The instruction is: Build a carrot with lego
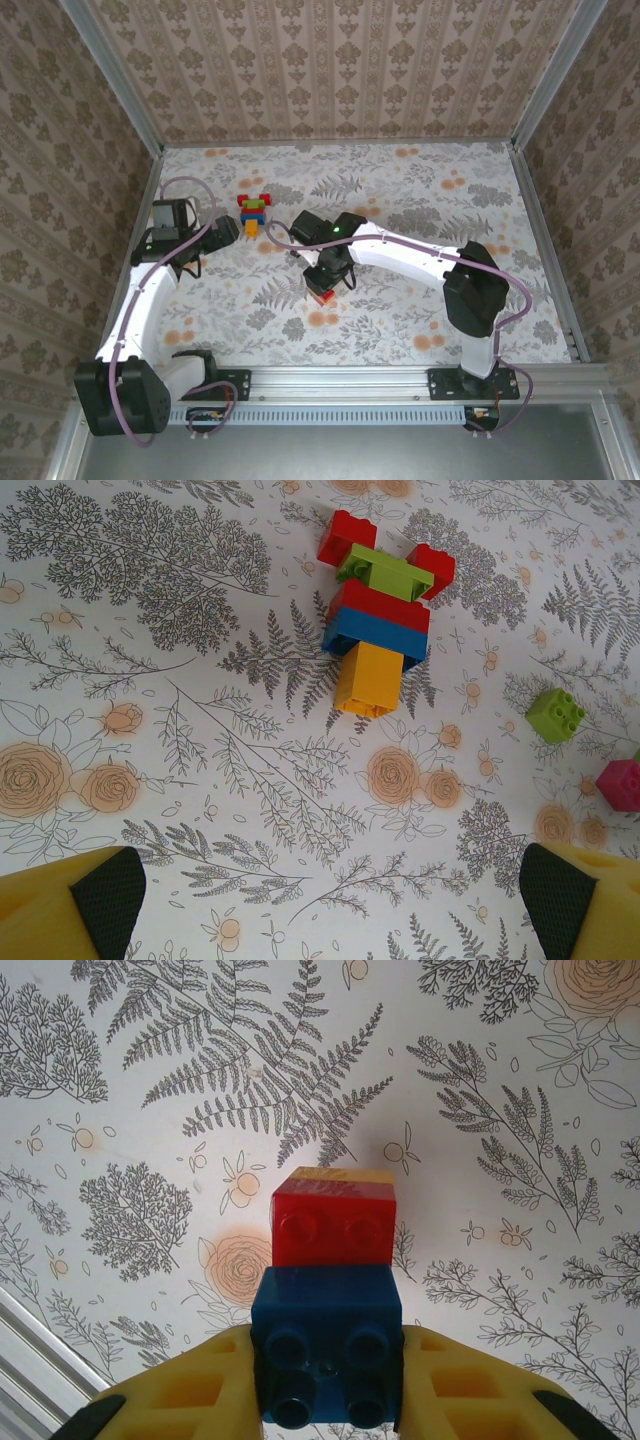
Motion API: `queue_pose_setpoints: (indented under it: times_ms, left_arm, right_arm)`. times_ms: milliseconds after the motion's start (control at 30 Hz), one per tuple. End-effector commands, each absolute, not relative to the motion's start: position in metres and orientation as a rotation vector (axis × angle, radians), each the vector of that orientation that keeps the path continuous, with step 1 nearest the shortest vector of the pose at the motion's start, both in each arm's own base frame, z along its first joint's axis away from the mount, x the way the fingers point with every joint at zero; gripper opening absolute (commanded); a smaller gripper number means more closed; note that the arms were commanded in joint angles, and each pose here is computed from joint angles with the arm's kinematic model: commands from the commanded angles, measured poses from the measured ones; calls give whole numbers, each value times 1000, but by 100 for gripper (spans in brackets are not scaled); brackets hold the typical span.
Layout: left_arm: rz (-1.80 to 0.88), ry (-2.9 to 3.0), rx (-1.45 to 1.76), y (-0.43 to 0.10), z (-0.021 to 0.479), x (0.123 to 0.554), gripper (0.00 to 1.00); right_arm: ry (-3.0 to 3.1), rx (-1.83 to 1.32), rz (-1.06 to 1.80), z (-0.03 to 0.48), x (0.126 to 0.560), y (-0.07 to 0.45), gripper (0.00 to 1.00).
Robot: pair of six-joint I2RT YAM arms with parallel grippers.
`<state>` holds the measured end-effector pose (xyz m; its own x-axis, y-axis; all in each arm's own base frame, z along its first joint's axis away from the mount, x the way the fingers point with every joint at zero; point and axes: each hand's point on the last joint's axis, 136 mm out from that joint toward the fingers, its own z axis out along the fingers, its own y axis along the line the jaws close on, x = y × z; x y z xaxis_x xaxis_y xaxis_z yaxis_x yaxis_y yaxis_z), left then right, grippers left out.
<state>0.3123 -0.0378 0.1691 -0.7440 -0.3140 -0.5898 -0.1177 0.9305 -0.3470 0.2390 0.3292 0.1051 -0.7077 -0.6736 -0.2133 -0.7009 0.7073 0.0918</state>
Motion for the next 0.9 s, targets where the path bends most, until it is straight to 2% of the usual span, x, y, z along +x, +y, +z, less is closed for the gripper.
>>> queue_pose_setpoints:
  times_ms: [0, 600, 867]
  left_arm:
    - [-382, 2386, -261, -41, 178, 315, 100]
    - [-387, 2383, -258, -42, 179, 314, 100]
    - [-388, 2384, -257, -42, 179, 314, 100]
  right_arm:
    - [2831, -1110, 142, 80, 231, 322, 29]
    - [2964, -1279, -86, 28, 211, 293, 29]
    - [2985, -1322, -6, 16, 203, 300, 28]
